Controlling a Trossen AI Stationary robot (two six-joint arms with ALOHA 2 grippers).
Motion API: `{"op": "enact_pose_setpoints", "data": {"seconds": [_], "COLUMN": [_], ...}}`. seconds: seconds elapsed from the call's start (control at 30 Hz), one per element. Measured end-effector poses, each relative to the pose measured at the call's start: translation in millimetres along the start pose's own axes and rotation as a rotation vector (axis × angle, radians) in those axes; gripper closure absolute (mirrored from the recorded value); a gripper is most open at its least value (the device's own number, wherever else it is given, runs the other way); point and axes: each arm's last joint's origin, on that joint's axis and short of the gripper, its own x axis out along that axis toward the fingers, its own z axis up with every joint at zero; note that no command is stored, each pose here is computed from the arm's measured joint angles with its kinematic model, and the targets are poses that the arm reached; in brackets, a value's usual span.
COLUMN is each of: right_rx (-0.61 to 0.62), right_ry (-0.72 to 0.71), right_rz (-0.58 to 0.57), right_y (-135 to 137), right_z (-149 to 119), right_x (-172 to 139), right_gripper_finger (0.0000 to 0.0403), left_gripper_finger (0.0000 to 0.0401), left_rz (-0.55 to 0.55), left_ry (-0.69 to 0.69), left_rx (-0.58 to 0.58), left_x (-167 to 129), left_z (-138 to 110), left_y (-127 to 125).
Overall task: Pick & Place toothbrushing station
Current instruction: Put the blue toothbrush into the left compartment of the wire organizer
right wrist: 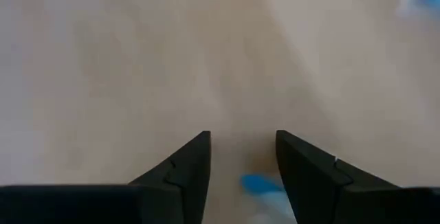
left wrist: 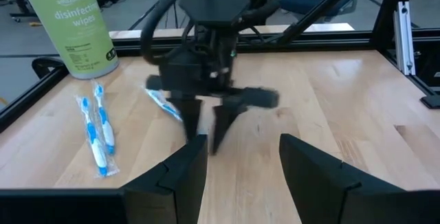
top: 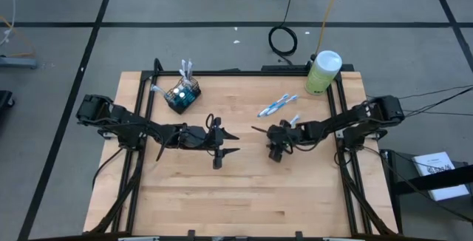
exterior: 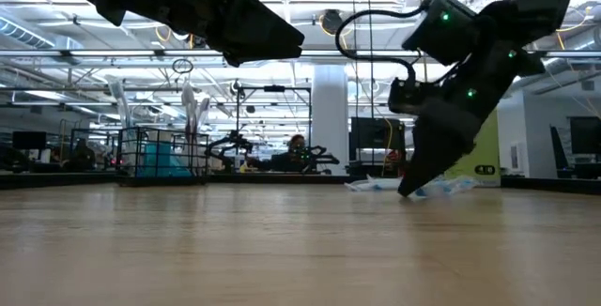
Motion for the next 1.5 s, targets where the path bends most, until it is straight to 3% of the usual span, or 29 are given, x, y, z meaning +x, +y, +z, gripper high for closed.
{"op": "enact_pose_setpoints", "data": {"seconds": [0.13,0.2,0.3,0.47,0.6,0.8,1.03,1.27,1.5], "right_rx": [0.116,0.168,0.234,0.32,0.349,0.421,0.468,0.496,0.463], "right_ry": [0.15,0.225,0.317,0.379,0.339,0.082,0.057,0.094,0.045], "right_rz": [0.129,0.138,0.083,-0.125,-0.284,-0.455,-0.475,-0.382,-0.491], "right_y": [8.1,9.5,7.0,-4.3,-13.2,-18.1,-24.5,-29.8,-47.3], "right_z": [-9.7,-15.3,-23.9,-36.0,-40.5,-30.9,-24.6,-17.0,-10.9], "right_x": [-11.0,-18.7,-31.4,-53.0,-65.2,-68.0,-50.6,-35.3,-35.8], "right_gripper_finger": [0.0248,0.0248,0.0248,0.0248,0.0248,0.0248,0.0248,0.0248,0.0248], "left_gripper_finger": [0.0215,0.0215,0.0215,0.0215,0.0215,0.0215,0.0215,0.0215,0.0215], "left_rz": [0.0,0.0,0.0,0.0,0.0,0.0,0.001,0.001,0.001], "left_ry": [0.0,0.0,0.0,0.001,0.001,0.001,0.001,0.007,0.026], "left_rx": [0.0,0.0,0.0,0.0,0.0,0.0,0.0,0.001,0.005], "left_x": [0.0,0.0,0.0,0.0,0.0,0.0,0.0,0.0,0.0], "left_z": [0.0,0.0,0.0,-0.1,-0.1,-0.1,-0.2,-0.7,-2.6], "left_y": [0.0,0.0,0.0,0.0,0.0,0.1,0.2,0.2,0.3]}}
